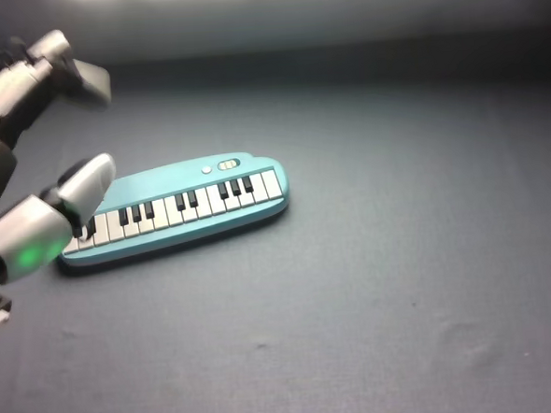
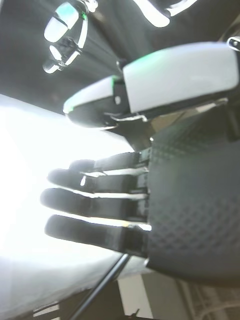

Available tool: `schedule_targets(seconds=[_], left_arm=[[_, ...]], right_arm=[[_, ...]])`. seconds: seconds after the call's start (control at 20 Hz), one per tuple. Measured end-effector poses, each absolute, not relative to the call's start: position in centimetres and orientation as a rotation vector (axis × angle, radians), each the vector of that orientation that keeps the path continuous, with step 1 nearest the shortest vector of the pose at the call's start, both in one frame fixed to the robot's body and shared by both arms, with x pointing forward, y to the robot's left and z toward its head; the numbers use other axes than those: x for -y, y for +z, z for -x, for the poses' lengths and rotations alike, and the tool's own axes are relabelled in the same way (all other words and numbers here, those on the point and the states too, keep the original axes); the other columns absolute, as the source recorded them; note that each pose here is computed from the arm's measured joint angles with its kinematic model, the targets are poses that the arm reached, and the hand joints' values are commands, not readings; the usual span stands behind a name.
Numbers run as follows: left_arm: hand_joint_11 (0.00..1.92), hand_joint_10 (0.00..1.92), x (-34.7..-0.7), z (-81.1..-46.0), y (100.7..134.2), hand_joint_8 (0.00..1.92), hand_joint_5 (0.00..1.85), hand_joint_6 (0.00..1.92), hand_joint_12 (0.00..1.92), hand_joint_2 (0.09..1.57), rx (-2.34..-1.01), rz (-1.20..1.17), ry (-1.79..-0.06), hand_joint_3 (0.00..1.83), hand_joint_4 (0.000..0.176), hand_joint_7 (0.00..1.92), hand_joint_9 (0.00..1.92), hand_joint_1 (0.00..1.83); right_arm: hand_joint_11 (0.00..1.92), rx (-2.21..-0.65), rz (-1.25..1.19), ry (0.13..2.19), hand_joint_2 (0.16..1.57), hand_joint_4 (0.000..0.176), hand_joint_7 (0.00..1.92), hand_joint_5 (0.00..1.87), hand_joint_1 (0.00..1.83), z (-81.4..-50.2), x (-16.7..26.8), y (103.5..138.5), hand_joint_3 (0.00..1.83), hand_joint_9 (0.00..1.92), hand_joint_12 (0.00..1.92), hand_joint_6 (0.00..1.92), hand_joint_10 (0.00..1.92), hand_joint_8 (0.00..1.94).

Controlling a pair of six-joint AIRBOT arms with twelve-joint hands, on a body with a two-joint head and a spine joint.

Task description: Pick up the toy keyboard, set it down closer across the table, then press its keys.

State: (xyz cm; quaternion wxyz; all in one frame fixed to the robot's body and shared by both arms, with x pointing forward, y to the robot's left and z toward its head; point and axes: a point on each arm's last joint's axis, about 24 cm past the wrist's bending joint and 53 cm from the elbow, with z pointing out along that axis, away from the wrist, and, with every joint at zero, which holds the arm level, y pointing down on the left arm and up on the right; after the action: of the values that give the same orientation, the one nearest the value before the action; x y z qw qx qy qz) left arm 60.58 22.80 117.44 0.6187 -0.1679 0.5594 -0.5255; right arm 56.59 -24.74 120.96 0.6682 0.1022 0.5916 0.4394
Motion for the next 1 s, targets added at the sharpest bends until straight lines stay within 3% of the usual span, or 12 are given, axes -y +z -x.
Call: schedule_targets(seconds=[0.25,0.3,0.5,0.55,0.8,0.85,1.0], left_arm=[[0.0,0.05,-22.0,-61.7,117.0,0.0,0.04,0.01,0.88,1.42,-1.334,0.359,-1.191,0.0,0.075,0.04,0.09,0.4],[0.0,0.04,-22.0,-61.7,116.9,0.0,0.07,0.01,0.8,1.4,-1.342,0.363,-1.187,0.0,0.056,0.03,0.1,0.51],[0.0,0.03,-21.9,-61.8,116.6,0.0,0.08,0.01,0.77,1.4,-1.352,0.363,-1.187,0.0,0.05,0.03,0.1,0.55],[0.0,0.01,-21.9,-61.9,116.5,0.0,0.08,0.01,0.63,1.41,-1.36,0.357,-1.183,0.0,0.041,0.01,0.07,0.6],[0.0,0.01,-21.1,-63.6,115.9,0.0,0.09,0.0,0.55,1.41,-1.428,0.308,-1.129,0.0,0.038,0.01,0.06,0.62],[0.0,0.0,-20.8,-64.0,115.6,0.0,0.02,0.0,0.4,1.34,-1.459,0.277,-1.111,0.0,0.004,0.0,0.01,0.6],[0.0,0.0,-20.6,-65.5,113.8,0.0,0.0,0.0,0.3,1.32,-1.558,0.27,-1.046,0.0,0.0,0.0,0.0,0.59]], right_arm=[[0.0,-1.358,-0.177,0.961,1.34,0.027,0.0,0.0,0.43,-58.0,23.5,121.1,0.01,0.0,0.03,0.0,0.0,0.0],[0.0,-1.367,-0.166,0.963,1.34,0.051,0.0,0.0,0.43,-58.0,23.3,121.0,0.01,0.0,0.01,0.0,0.0,0.0],[0.0,-1.382,-0.164,0.952,1.33,0.057,0.0,0.0,0.43,-58.1,23.2,120.6,0.0,0.0,0.0,0.0,0.0,0.0],[0.0,-1.387,-0.158,0.942,1.31,0.084,0.0,0.0,0.37,-58.1,23.2,120.5,0.0,0.0,0.0,0.0,0.0,0.0],[0.0,-1.427,-0.071,0.849,1.31,0.091,0.0,0.0,0.35,-59.9,21.9,120.3,0.0,0.0,0.0,0.0,0.0,0.0],[0.0,-1.448,-0.061,0.84,1.31,0.096,0.0,0.0,0.3,-59.9,21.7,119.8,0.0,0.0,0.0,0.0,0.0,0.0],[0.0,-1.516,-0.045,0.809,1.31,0.097,0.0,0.0,0.29,-60.2,21.2,118.2,0.0,0.0,0.0,0.0,0.0,0.0]])
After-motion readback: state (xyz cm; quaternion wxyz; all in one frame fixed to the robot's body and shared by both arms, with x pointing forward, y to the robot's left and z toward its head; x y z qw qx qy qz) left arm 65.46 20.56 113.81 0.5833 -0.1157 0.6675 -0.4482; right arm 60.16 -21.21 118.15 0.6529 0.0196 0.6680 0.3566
